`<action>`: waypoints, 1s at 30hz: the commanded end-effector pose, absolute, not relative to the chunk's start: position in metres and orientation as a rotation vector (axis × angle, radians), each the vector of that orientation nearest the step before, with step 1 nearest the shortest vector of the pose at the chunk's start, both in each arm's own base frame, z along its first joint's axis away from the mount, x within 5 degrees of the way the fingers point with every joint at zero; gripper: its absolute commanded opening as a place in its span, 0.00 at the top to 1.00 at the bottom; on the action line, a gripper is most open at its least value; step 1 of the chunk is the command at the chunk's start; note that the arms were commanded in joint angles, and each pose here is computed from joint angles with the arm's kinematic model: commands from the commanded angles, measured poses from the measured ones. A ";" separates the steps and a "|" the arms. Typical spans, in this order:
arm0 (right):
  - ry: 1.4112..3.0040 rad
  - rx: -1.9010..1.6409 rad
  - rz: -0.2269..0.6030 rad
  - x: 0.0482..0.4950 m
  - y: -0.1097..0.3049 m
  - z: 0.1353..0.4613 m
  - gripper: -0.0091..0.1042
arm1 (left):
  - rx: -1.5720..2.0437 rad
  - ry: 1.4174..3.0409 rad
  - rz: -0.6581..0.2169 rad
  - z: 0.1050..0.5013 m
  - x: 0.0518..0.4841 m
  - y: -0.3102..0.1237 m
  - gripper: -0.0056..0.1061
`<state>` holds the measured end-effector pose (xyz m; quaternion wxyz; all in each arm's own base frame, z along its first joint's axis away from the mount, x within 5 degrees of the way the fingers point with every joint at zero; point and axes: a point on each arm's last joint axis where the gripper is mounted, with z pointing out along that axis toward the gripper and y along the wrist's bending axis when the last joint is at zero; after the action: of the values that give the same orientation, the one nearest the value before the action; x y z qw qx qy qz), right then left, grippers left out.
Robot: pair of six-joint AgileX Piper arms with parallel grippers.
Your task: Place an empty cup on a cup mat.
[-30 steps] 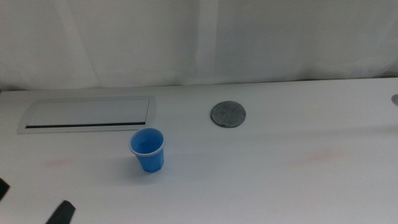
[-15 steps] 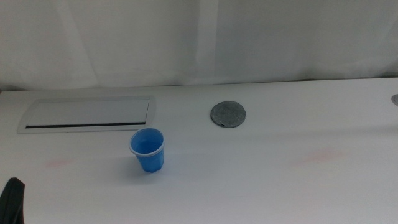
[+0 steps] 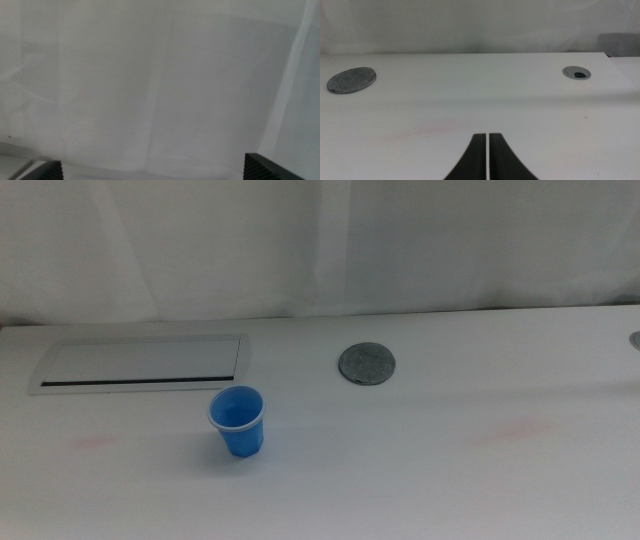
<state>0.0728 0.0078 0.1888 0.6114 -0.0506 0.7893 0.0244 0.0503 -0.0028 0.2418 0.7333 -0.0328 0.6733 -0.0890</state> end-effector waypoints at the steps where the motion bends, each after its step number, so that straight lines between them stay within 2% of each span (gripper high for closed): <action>1: 1.843 -0.127 0.043 0.071 0.007 0.180 0.94 | -0.112 1.496 -0.204 0.260 0.042 0.000 0.13; 6: 1.843 -0.127 0.043 0.071 0.007 0.180 0.94 | -0.153 1.527 -0.257 0.298 0.043 -0.001 0.13; 10: 1.843 -0.127 0.043 0.071 0.007 0.180 0.94 | -0.122 1.528 -0.258 0.324 0.056 -0.004 0.13; 12: 1.843 -0.127 0.043 0.071 0.007 0.180 0.94 | -0.141 1.564 -0.289 0.333 0.066 -0.006 0.13; 18: 1.843 -0.127 0.043 0.071 0.007 0.180 0.94 | -0.008 1.834 -0.228 0.356 0.107 -0.016 0.13; 24: 1.843 -0.127 0.043 0.071 0.007 0.180 0.94 | 0.118 2.079 -0.343 0.369 0.156 -0.034 0.13; 30: 1.843 -0.127 0.043 0.071 0.007 0.180 0.94 | 0.231 2.301 -0.409 0.357 0.205 -0.052 0.13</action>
<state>0.0728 0.0078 0.1888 0.6114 -0.0515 0.7893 0.0237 0.1971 -0.0448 0.3599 0.4134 0.0778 0.8954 -0.1461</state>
